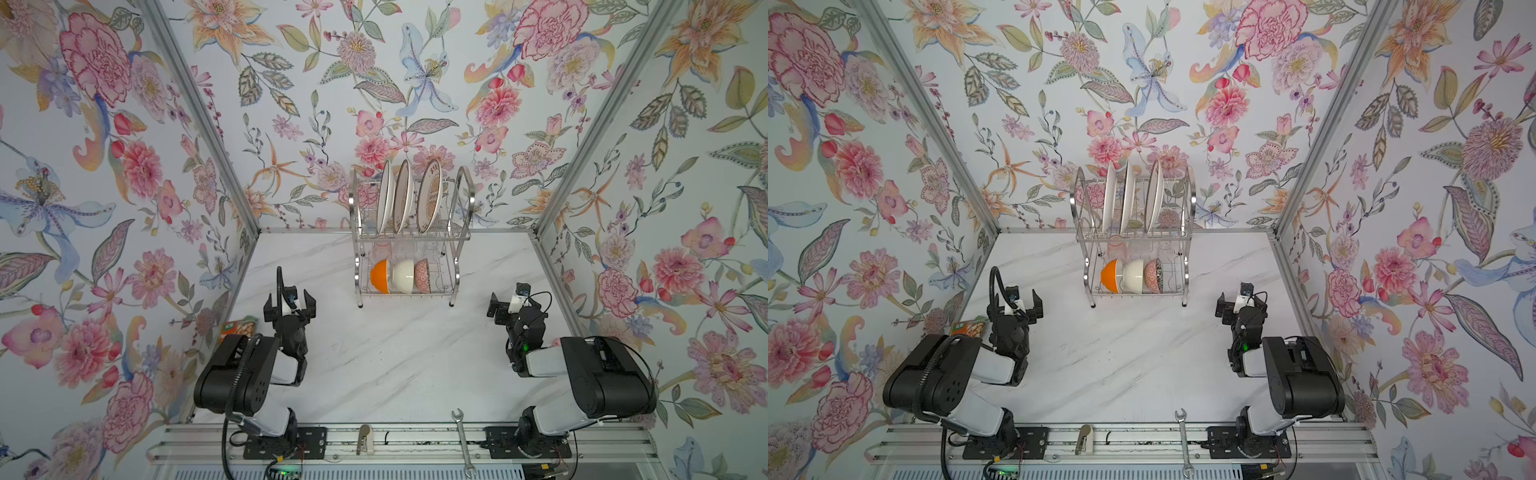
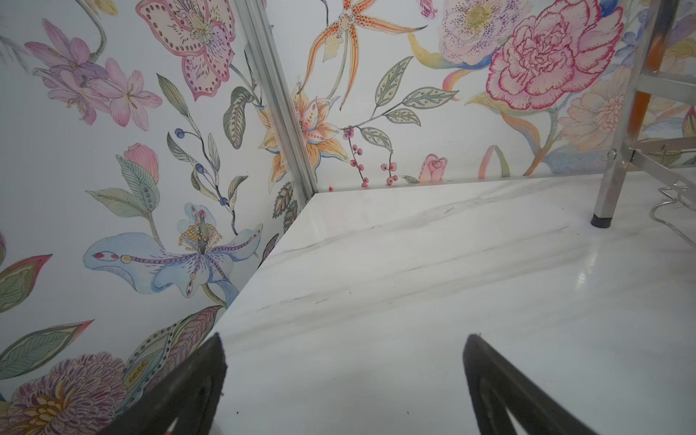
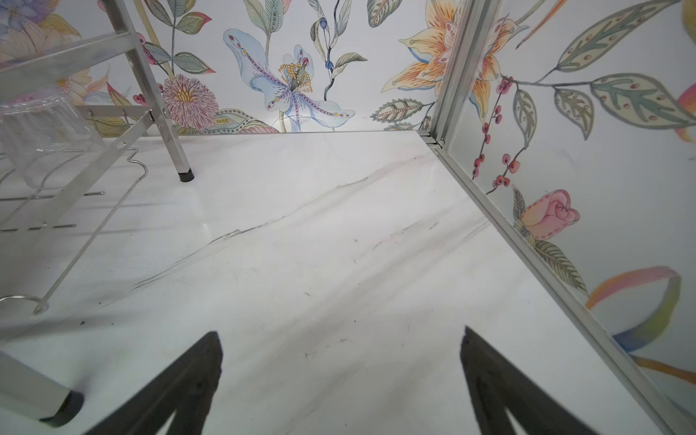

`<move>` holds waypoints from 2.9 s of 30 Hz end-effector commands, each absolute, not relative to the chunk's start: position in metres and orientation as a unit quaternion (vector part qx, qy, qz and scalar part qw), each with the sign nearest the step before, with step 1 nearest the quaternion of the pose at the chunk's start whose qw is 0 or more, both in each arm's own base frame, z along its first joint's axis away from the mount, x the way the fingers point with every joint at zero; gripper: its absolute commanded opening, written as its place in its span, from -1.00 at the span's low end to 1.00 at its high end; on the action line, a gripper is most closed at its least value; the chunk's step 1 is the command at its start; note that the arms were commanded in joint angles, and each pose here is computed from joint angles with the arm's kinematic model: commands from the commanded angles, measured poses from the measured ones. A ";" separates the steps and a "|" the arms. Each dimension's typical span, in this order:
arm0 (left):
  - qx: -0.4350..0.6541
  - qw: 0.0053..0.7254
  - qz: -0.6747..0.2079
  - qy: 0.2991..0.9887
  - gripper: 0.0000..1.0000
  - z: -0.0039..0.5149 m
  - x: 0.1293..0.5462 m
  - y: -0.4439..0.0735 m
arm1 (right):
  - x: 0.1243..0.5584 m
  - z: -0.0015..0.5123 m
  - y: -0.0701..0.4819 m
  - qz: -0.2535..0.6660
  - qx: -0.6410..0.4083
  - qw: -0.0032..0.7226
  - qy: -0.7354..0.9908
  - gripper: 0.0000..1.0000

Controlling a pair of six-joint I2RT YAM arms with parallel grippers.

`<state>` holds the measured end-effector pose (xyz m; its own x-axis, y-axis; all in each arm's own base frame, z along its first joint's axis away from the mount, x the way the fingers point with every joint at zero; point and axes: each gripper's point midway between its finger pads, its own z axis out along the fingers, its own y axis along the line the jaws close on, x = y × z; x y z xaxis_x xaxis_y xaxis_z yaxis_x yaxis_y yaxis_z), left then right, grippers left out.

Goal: Unload the mixed dishes from the dish rack

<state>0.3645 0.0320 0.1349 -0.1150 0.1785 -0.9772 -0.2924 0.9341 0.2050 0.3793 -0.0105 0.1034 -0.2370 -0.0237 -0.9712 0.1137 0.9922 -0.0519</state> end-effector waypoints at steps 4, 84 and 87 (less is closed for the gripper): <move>-0.045 0.676 0.171 0.716 0.99 0.142 0.365 0.033 | 0.384 0.109 -0.012 -0.058 0.028 0.623 0.779 0.98; 0.188 0.695 -0.076 0.690 0.98 0.248 0.282 -0.080 | 0.277 0.227 0.170 0.186 -0.287 0.600 0.723 0.60; 0.201 0.695 -0.089 0.685 0.99 0.250 0.282 -0.091 | 0.280 0.226 0.182 0.187 -0.303 0.603 0.714 0.58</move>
<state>0.2850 -0.0768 0.2470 0.0299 0.1682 -0.9853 0.3428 0.9243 0.1681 0.2799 0.1701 0.2166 -0.1365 -0.1907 -0.9721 -0.6254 0.7776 -0.0647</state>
